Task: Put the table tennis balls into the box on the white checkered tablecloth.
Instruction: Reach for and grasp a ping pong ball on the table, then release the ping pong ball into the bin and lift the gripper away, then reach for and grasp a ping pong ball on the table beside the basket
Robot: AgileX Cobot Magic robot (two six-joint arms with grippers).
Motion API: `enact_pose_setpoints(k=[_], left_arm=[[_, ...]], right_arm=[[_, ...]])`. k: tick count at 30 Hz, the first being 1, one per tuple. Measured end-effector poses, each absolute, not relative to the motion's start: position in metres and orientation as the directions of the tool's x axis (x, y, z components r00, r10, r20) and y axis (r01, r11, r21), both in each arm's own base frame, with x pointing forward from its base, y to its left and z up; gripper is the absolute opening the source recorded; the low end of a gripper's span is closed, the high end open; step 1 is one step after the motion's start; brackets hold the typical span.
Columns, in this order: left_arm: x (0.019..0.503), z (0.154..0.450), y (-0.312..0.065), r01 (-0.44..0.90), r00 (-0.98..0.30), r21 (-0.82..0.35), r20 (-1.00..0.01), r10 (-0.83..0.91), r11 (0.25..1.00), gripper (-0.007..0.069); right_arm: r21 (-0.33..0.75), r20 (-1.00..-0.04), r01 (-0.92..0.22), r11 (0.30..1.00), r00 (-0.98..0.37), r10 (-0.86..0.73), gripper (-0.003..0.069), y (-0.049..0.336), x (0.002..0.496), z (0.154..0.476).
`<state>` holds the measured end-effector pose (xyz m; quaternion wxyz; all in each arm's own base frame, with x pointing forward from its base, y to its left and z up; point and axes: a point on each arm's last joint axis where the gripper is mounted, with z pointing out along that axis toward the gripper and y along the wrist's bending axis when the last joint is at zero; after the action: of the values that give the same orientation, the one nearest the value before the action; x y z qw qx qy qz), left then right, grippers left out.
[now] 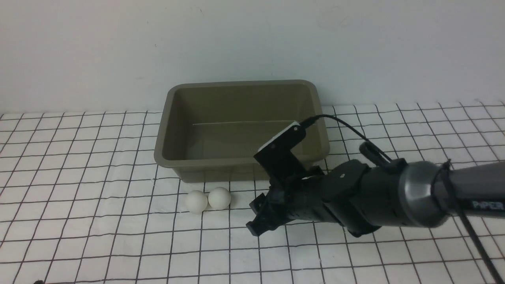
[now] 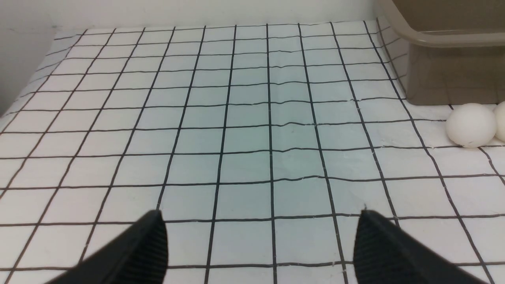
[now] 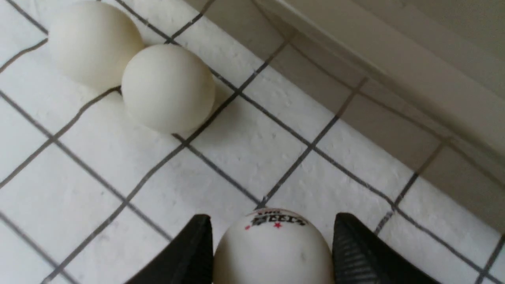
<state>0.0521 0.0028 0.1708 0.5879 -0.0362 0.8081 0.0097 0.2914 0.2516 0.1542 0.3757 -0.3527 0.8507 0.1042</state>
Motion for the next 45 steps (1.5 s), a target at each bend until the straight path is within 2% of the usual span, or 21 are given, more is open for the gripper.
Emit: enact_pose_setpoints(k=[4,6,8,12,16,20,24,27,29,31,32,34,38,40,41,45], left_arm=[[0.052,0.171,0.003,-0.07,-0.306,-0.027,-0.951,-0.047,0.997,0.0573],[0.052,0.171,0.003,-0.07,-0.306,-0.027,-0.951,-0.047,0.997,0.0573],[0.052,0.171,0.003,-0.07,-0.306,-0.027,-0.951,-0.047,0.997,0.0573],[0.052,0.171,0.003,-0.07,-0.306,-0.027,-0.951,-0.047,0.997,0.0573],[0.052,0.171,0.003,-0.07,-0.306,-0.027,-0.951,-0.047,0.997,0.0573],[0.052,0.171,0.003,-0.07,-0.306,-0.027,-0.951,-0.047,0.997,0.0573],[0.052,0.171,0.003,-0.07,-0.306,-0.027,-0.951,-0.047,0.997,0.0573],[0.052,0.171,0.003,-0.07,-0.306,-0.027,-0.951,-0.047,0.997,0.0573],[0.052,0.171,0.003,-0.07,-0.306,-0.027,-0.951,-0.047,0.997,0.0573],[0.052,0.171,0.003,-0.07,-0.306,-0.027,-0.951,-0.047,0.997,0.0573],[0.052,0.171,0.003,-0.07,-0.306,-0.027,-0.951,-0.047,0.997,0.0573],[0.052,0.171,0.003,-0.07,-0.306,-0.027,-0.951,-0.047,0.997,0.0573],[0.052,0.171,0.003,-0.07,-0.306,-0.027,-0.951,-0.047,0.997,0.0573],[0.052,0.171,0.003,-0.07,-0.306,-0.027,-0.951,-0.047,0.997,0.0573],[0.052,0.171,0.003,-0.07,-0.306,-0.027,-0.951,-0.047,0.997,0.0573],[0.052,0.171,0.003,-0.07,-0.306,-0.027,-0.951,-0.047,0.997,0.0573]], right_arm=[[-0.063,-0.729,-0.701,0.71,-0.454,-0.513,0.0353,0.244,0.277,0.171],[-0.068,-0.771,-0.729,0.681,-0.394,-0.5,0.0353,0.243,0.272,0.198],[-0.074,-0.79,-0.73,0.679,-0.372,-0.486,0.0353,0.245,0.273,0.208],[-0.085,-0.833,-0.715,0.694,-0.332,-0.443,0.0353,0.251,0.289,0.228],[-0.091,-0.87,-0.66,0.746,-0.312,-0.382,0.0353,0.25,0.332,0.243],[-0.082,-0.871,-0.624,0.777,-0.334,-0.36,0.0353,0.241,0.367,0.234],[-0.04,-0.843,-0.642,0.765,-0.389,-0.371,0.0353,0.223,0.393,0.209],[-0.01,-0.838,-0.649,0.761,-0.409,-0.36,0.0358,0.211,0.398,0.208],[-0.002,-0.839,-0.647,0.763,-0.414,-0.353,0.0405,0.206,0.401,0.208],[0.001,-0.841,-0.644,0.765,-0.415,-0.348,0.0516,0.201,0.403,0.21],[0.001,-0.841,-0.644,0.765,-0.415,-0.348,0.0524,0.201,0.403,0.21],[-0.033,-0.847,-0.656,0.754,-0.382,-0.369,0.0591,0.199,0.402,0.217],[-0.118,-0.871,-0.677,0.726,-0.281,-0.404,0.0613,0.196,0.396,0.244],[-0.186,-0.893,-0.671,0.718,-0.19,-0.409,0.0603,0.192,0.386,0.279],[-0.187,-0.892,-0.676,0.713,-0.188,-0.412,0.0603,0.192,0.386,0.279],[-0.293,-0.908,-0.646,0.705,-0.042,-0.416,0.0573,0.177,0.362,0.339]])
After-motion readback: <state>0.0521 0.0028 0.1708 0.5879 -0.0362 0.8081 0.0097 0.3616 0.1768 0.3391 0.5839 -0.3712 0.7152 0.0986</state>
